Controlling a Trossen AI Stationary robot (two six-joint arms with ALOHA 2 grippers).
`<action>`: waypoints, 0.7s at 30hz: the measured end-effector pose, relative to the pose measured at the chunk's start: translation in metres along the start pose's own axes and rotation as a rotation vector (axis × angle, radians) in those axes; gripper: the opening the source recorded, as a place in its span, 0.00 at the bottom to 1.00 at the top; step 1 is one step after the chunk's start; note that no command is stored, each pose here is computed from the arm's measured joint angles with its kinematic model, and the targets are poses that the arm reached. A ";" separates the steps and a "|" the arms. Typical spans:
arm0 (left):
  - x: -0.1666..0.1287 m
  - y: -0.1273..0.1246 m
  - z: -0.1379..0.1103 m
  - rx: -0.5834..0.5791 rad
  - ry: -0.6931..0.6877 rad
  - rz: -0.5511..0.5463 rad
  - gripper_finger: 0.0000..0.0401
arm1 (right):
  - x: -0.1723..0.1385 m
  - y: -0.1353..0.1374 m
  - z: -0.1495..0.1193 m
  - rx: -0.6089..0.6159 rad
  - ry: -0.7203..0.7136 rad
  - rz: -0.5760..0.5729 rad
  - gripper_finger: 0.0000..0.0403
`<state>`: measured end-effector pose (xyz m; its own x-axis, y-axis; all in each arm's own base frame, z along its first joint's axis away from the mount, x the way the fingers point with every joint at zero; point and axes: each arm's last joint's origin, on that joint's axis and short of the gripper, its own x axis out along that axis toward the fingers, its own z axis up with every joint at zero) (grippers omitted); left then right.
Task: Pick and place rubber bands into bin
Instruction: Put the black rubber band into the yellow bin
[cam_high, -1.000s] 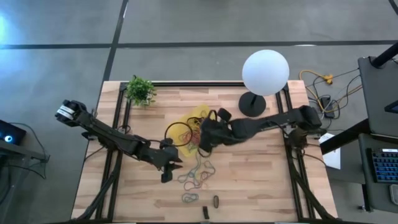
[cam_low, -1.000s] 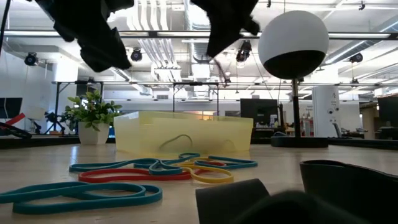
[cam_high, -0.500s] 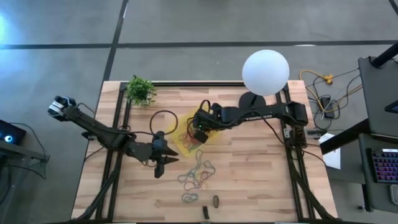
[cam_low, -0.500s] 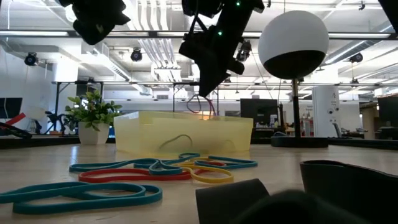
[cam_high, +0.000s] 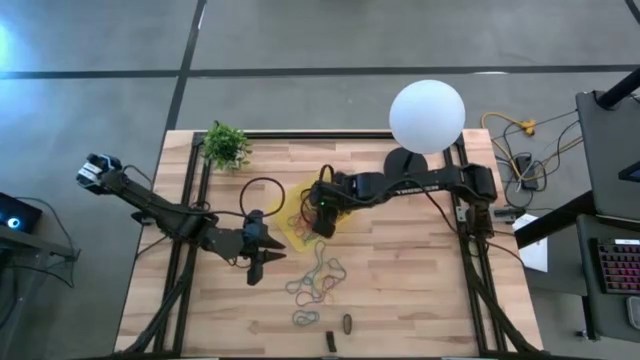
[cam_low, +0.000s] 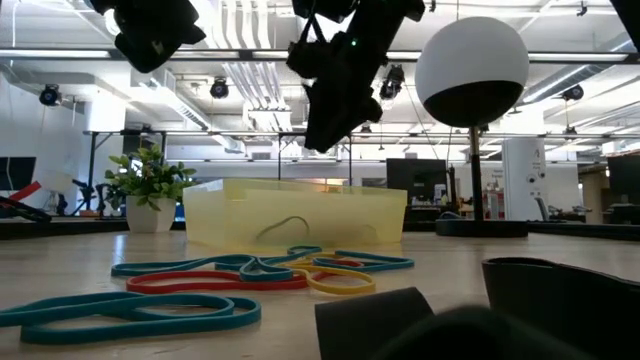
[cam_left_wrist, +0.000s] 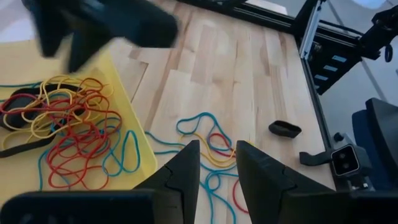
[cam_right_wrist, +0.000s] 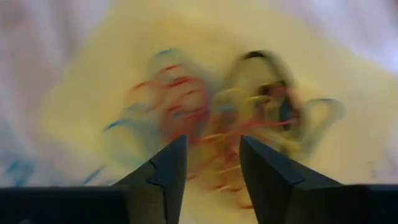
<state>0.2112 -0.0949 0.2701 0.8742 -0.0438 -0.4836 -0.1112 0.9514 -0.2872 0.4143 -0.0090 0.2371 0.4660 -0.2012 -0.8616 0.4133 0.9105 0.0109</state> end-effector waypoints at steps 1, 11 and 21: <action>0.000 0.000 0.000 0.000 0.000 0.000 0.22 | -0.002 0.004 -0.002 -0.024 0.013 0.043 0.34; 0.000 0.001 -0.003 0.012 0.024 0.014 0.22 | -0.036 0.086 -0.046 -0.367 0.089 0.334 0.36; 0.000 0.003 -0.006 0.033 0.058 0.034 0.22 | -0.060 0.147 -0.101 -0.535 0.110 0.384 0.34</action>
<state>0.2083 -0.0935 0.2641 0.8414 -0.0284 -0.5397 -0.1236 0.9621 -0.2432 0.3686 0.1733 0.2391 0.4085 0.1849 -0.8938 -0.2244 0.9696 0.0980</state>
